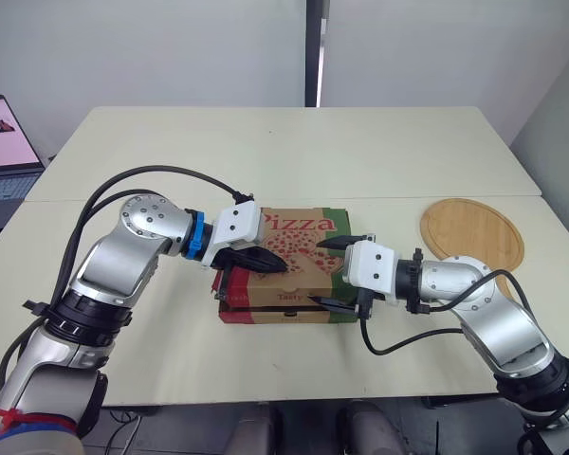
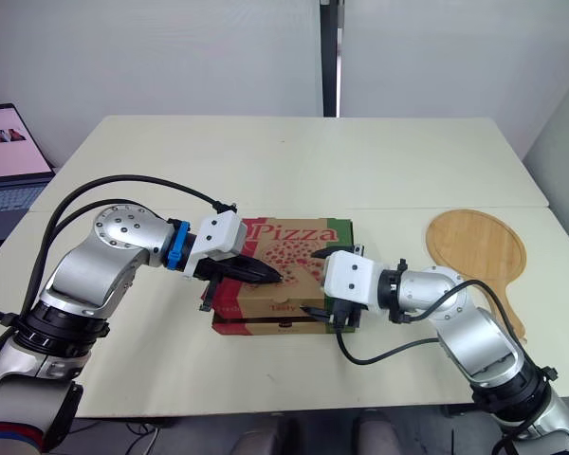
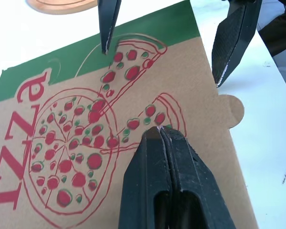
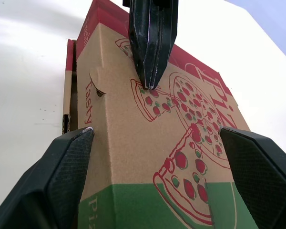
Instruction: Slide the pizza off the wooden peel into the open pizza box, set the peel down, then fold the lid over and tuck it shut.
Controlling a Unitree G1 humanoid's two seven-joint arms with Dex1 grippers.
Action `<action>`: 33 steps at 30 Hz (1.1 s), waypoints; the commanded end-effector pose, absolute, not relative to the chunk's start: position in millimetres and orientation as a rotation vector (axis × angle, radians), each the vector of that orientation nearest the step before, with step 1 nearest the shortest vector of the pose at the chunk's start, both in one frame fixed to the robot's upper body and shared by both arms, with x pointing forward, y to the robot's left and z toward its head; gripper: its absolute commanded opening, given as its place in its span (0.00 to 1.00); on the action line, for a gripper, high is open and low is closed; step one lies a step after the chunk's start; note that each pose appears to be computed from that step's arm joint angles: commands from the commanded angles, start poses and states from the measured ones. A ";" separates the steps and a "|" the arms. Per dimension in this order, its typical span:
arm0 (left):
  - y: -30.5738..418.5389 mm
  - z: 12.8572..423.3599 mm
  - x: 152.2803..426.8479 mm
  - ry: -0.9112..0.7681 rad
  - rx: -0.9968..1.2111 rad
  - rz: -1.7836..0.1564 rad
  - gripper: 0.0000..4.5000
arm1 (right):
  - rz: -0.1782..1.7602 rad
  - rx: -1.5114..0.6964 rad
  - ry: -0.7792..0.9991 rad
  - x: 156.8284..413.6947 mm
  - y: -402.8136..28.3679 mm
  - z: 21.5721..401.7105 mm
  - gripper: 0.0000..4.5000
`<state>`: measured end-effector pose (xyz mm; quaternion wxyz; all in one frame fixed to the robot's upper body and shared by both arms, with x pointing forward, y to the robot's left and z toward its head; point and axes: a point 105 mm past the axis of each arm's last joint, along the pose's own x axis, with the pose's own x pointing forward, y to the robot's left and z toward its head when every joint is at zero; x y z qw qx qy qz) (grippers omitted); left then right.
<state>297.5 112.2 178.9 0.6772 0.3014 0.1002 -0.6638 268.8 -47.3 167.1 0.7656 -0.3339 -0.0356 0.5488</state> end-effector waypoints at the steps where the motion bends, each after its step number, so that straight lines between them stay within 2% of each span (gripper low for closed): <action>1: 102.2 183.0 292.6 0.200 0.718 -1.527 0.00 | 1.160 -0.753 -0.098 268.6 -46.4 167.1 1.00; 12: 94.5 161.7 280.9 0.257 0.763 -1.560 0.00 | 1.131 -0.778 -0.066 259.8 -48.4 149.7 1.00; 19: 90.9 158.4 280.8 0.265 0.761 -1.555 0.00 | 1.121 -0.663 -0.088 254.5 -62.5 172.8 1.00; 23: 89.4 157.4 281.1 0.265 0.761 -1.553 0.00 | 1.181 -0.585 0.035 238.6 -89.5 176.9 1.00; 27: 87.5 155.9 281.1 0.264 0.756 -1.553 0.00 | 1.108 -0.542 0.170 243.3 -132.0 184.3 1.00; 31: 86.6 156.0 281.3 0.261 0.755 -1.554 0.00 | 0.998 -0.643 0.239 257.5 -157.9 172.2 1.00; 33: 86.5 156.1 281.3 0.259 0.756 -1.555 0.00 | 0.966 -0.687 0.240 266.1 -159.2 162.3 0.91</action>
